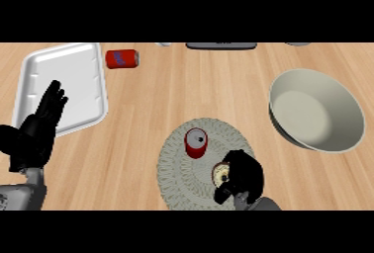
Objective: Pick the cupcake from the placemat and place it in the bowl
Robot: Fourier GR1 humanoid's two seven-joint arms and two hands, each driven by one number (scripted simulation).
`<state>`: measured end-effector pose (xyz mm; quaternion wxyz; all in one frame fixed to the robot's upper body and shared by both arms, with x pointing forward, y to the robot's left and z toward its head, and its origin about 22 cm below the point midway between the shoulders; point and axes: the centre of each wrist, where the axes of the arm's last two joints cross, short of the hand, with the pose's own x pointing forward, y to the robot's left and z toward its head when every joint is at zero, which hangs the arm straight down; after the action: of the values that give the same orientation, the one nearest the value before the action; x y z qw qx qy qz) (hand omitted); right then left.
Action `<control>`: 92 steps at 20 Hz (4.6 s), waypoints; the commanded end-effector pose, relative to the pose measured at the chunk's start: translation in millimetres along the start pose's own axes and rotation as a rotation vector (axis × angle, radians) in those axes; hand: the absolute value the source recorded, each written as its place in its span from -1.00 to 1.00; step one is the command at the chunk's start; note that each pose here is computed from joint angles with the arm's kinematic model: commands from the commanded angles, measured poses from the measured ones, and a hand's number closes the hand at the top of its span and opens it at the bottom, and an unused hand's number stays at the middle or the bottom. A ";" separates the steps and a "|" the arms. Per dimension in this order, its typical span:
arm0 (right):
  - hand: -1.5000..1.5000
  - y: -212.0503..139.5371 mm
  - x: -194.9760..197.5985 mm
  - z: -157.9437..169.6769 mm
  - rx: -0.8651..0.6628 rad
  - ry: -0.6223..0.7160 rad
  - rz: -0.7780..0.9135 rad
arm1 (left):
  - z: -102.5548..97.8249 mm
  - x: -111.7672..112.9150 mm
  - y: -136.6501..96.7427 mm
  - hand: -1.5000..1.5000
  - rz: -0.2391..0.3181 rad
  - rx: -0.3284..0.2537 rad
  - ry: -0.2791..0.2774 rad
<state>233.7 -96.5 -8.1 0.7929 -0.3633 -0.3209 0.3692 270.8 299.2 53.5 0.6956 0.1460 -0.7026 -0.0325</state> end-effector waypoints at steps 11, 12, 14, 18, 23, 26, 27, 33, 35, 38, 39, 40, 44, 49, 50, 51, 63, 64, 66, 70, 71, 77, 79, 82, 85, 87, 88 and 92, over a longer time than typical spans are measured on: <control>1.00 -8.2 -8.1 26.9 -0.008 -0.723 0.410 | -6.8 1.0 -1.4 0.00 0.008 0.001 0.005; 1.00 -24.1 -10.2 32.5 -0.048 -0.770 0.416 | -9.2 10.6 -1.0 0.00 0.004 0.007 -0.001; 1.00 -53.1 -17.8 37.8 -0.118 -0.827 0.414 | -7.4 -4.6 4.6 0.00 0.005 0.024 0.004; 1.00 -109.7 -29.5 72.0 -0.342 -0.874 0.309 | -1.8 -6.0 8.6 0.00 -0.006 0.018 0.027; 1.00 -170.5 -41.6 103.3 -0.597 -0.876 0.077 | 2.0 2.9 5.8 0.00 0.009 0.019 0.012; 1.00 -193.3 -50.0 117.9 -0.569 -0.887 -0.018 | -0.7 0.3 15.5 0.00 -0.012 0.018 0.008; 1.00 -193.2 -61.3 127.2 -0.598 -0.873 -0.020 | -15.6 14.8 6.5 0.00 0.002 0.020 0.008; 1.00 -255.1 -74.1 84.4 -0.585 -0.776 -0.096 | 8.5 3.4 3.3 0.00 0.012 0.005 0.007; 1.00 -255.5 -82.1 70.6 -0.558 -0.800 -0.127 | -9.5 -5.7 2.1 0.00 0.011 0.007 0.001; 1.00 -265.2 -80.9 36.0 -0.536 -0.801 -0.190 | 7.5 -13.7 6.0 0.00 0.000 -0.008 0.011; 1.00 -268.4 -90.8 26.0 -0.523 -0.780 -0.170 | -16.4 -2.0 -0.9 0.00 0.004 0.001 -0.006; 1.00 -254.5 -79.1 9.2 -0.521 -0.777 -0.154 | -15.0 14.0 17.6 0.00 0.004 0.005 -0.005; 1.00 -259.4 -91.0 -41.8 -0.510 -0.771 -0.173 | -9.0 -2.8 1.2 0.00 -0.002 0.000 -0.011; 1.00 -277.0 -85.3 -82.3 -0.507 -0.772 -0.193 | -1.9 -1.7 -4.7 0.00 0.004 -0.015 0.020; 1.00 -268.8 -84.0 -90.5 -0.497 -0.775 -0.158 | -9.1 4.3 7.5 0.00 -0.013 0.004 0.000; 1.00 -268.1 -66.4 -94.2 -0.509 -0.775 -0.164 | -4.9 -6.8 11.5 0.00 0.002 -0.008 -0.006; -1.00 -254.7 -109.2 -166.7 -0.211 -0.582 -0.041 | 5.6 3.8 9.2 0.00 0.005 -0.043 -0.023; -1.00 -272.8 -107.3 -162.4 -0.209 -0.639 -0.102 | -7.4 5.8 5.6 0.00 -0.009 -0.010 -0.022; -1.00 -256.2 -116.3 -170.4 -0.207 -0.673 -0.220 | -0.8 -12.8 2.2 0.00 0.000 -0.012 -0.007; -1.00 -270.6 -131.2 -170.1 -0.219 -0.772 -0.618 | -6.3 1.9 11.6 0.00 -0.003 -0.010 -0.012; -1.00 -263.3 -140.5 -173.7 -0.247 -0.774 -0.705 | -3.0 -0.2 5.8 0.00 0.004 -0.006 -0.006; -1.00 -319.0 -212.9 -162.7 -0.216 -0.794 -0.971 | -12.0 3.3 8.8 0.00 -0.002 -0.006 -0.023; -1.00 -334.0 -238.2 -156.5 -0.205 -0.755 -0.982 | -12.6 7.6 4.0 0.00 -0.004 -0.013 -0.008; -1.00 -323.9 -304.5 -142.0 -0.191 -0.713 -0.975 | -5.3 10.3 2.3 0.00 0.001 -0.014 -0.024; -1.00 -339.5 -329.8 -126.7 -0.172 -0.733 -0.961 | -10.4 0.3 5.7 0.00 0.002 -0.012 -0.030; -1.00 -331.9 -335.4 -128.1 -0.174 -0.759 -0.988 | -12.3 -2.5 -2.7 0.00 0.003 -0.033 -0.041; -1.00 -337.3 -343.7 -122.4 -0.149 -0.777 -1.038 | -10.0 13.4 -4.5 0.00 0.004 -0.022 -0.034; -1.00 -330.6 -367.9 -111.8 -0.094 -0.814 -1.040 | -9.1 0.7 2.1 0.00 0.017 -0.030 -0.016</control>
<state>270.7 -571.8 114.6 0.6913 -0.0877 -0.7169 0.0208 280.7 301.2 59.6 0.6899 0.1336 -0.7104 -0.0388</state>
